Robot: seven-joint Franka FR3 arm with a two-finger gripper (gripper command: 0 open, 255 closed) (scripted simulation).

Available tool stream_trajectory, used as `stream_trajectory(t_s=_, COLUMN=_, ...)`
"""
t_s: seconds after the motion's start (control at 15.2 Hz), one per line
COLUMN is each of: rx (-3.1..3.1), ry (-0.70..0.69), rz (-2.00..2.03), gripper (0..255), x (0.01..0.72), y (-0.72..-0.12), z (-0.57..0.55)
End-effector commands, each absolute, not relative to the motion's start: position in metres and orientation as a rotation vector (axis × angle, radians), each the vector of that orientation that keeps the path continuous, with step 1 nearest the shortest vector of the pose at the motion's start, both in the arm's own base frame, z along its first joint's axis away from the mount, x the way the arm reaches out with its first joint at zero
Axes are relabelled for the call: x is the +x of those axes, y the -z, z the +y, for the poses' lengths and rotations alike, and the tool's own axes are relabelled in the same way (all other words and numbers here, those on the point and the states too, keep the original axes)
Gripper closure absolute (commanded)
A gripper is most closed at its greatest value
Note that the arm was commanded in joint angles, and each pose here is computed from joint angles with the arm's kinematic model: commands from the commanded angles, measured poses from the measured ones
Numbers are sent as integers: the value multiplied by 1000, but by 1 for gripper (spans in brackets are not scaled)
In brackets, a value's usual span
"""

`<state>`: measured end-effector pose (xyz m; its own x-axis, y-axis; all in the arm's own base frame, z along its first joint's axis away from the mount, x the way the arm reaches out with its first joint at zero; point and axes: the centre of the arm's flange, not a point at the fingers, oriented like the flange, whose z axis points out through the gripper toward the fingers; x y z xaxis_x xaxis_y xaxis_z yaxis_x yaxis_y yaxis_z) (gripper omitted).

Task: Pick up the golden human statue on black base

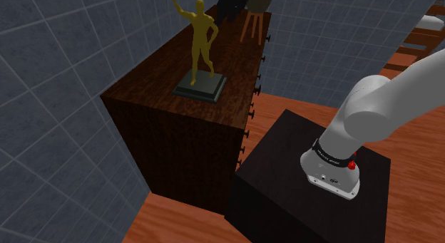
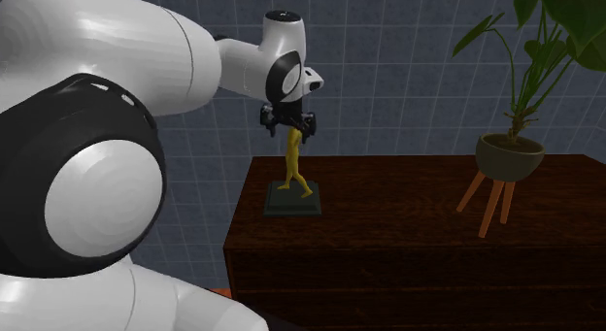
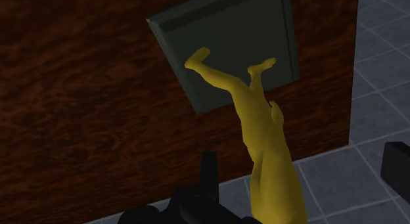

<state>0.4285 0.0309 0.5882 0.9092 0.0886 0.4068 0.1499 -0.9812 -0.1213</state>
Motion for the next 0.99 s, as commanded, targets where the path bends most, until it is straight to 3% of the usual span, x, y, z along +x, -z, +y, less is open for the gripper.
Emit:
stream_trajectory(t_s=0.0, rx=-2896, ry=687, rz=-176, gripper=0, x=449, y=-592, z=32)
stream_trajectory(t_s=0.73, rx=-2881, ry=723, rz=-173, gripper=0, x=459, y=-554, z=33)
stream_trajectory(t_s=0.79, rx=-2881, ry=724, rz=-173, gripper=255, x=459, y=-554, z=32)
stream_trajectory(t_s=0.92, rx=-2881, ry=724, rz=-173, gripper=255, x=459, y=-554, z=32)
